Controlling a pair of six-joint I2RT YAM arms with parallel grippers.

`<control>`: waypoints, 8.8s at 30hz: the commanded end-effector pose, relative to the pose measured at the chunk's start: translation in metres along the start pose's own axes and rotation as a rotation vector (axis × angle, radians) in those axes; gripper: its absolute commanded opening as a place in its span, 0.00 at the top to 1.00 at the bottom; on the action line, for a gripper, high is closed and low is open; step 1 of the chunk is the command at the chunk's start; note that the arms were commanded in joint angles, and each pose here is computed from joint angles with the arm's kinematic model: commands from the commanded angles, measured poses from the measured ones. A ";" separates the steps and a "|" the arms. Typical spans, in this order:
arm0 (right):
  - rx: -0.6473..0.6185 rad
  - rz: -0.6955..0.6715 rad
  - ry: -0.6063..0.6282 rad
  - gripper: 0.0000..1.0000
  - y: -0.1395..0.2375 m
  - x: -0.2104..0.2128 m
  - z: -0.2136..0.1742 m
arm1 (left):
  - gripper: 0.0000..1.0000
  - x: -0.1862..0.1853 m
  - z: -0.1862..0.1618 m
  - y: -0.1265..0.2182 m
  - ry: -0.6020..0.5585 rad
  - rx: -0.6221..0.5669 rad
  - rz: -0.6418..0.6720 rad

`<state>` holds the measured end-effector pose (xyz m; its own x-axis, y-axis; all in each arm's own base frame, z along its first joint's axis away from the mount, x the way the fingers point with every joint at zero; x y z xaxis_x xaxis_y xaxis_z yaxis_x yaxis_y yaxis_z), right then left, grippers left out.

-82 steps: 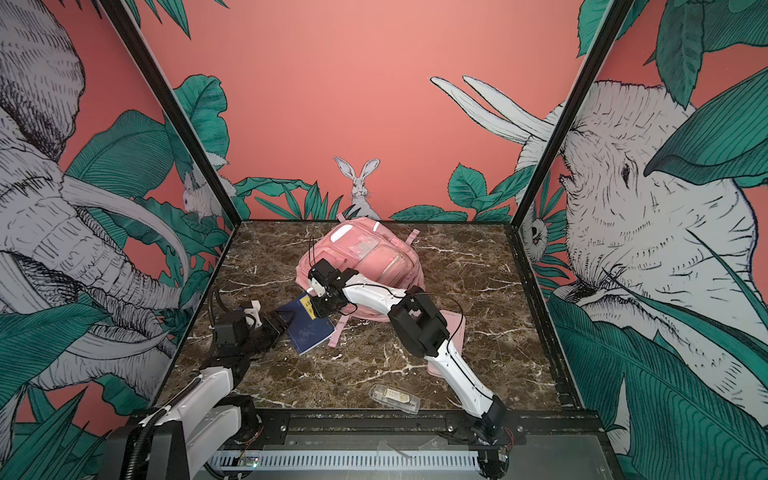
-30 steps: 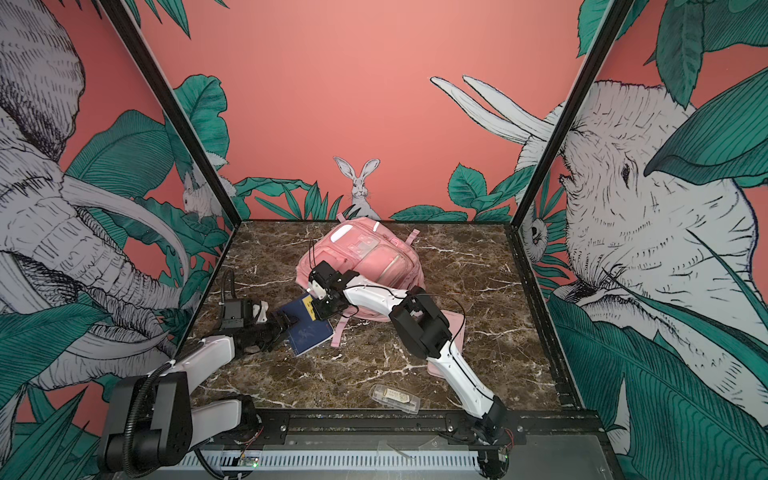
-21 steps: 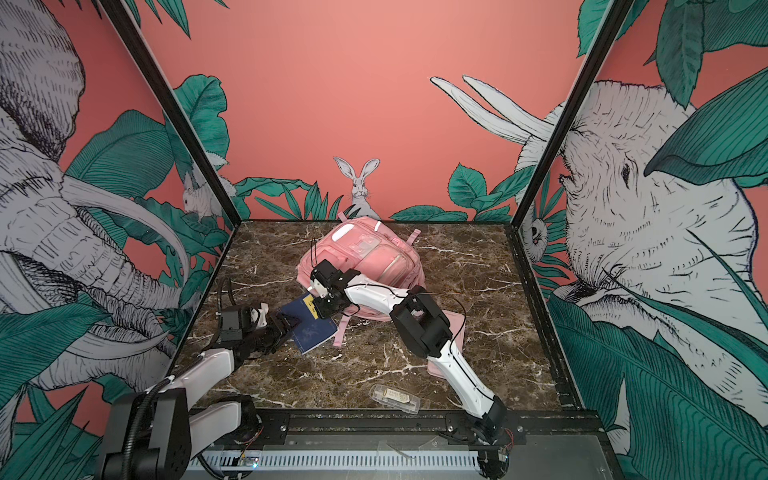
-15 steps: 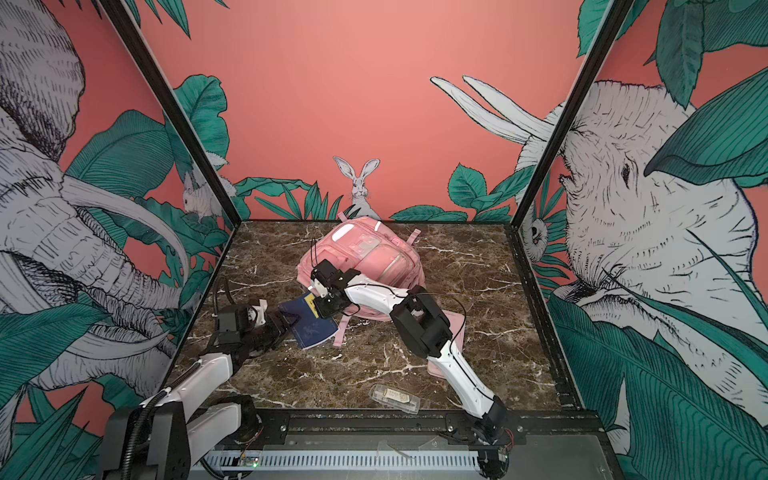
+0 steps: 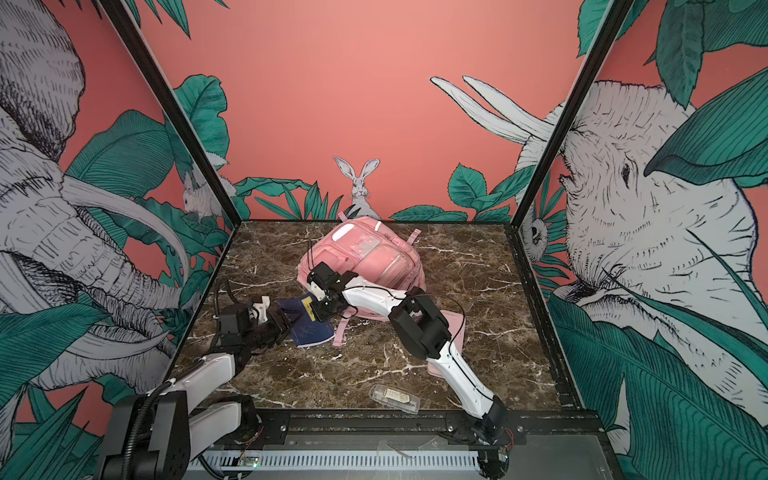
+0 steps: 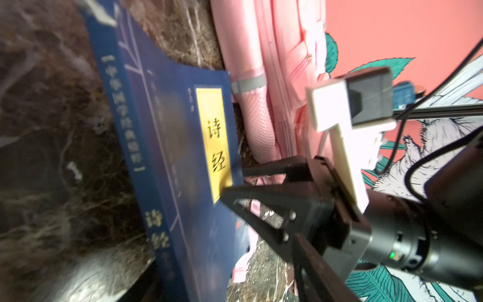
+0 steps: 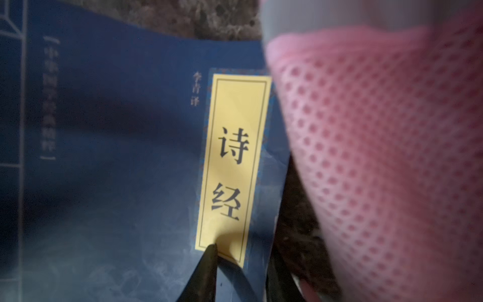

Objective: Pack the student bag

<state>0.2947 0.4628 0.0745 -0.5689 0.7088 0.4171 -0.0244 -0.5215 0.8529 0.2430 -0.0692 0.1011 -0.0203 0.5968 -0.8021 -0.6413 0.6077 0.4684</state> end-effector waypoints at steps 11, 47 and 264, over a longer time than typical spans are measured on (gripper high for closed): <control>0.141 -0.030 0.010 0.69 -0.014 -0.001 -0.046 | 0.40 0.000 -0.009 0.014 -0.032 0.045 0.097; 0.009 0.087 -0.021 0.42 0.048 0.024 -0.030 | 1.00 -0.031 0.005 0.031 -0.113 0.098 0.098; -0.800 0.462 -0.980 1.00 0.162 -0.189 0.026 | 1.00 -0.350 -0.024 -0.093 -1.146 0.266 -0.028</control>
<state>0.4144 0.2468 0.1310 0.2163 0.2938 0.9311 -0.6161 -0.6987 0.3636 0.2958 -0.3468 0.2998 0.7707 0.6324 -0.0783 -0.4117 0.5880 0.6962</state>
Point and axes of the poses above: each gripper's point midway between its finger pads, its own y axis back along the fingers, its own x axis along the line the jaws close on, z = x × y, the point moved 5 cm from there along y, back along the fingers, and after that the axes turned 8 degrees about -y, right-handed, at the moved point
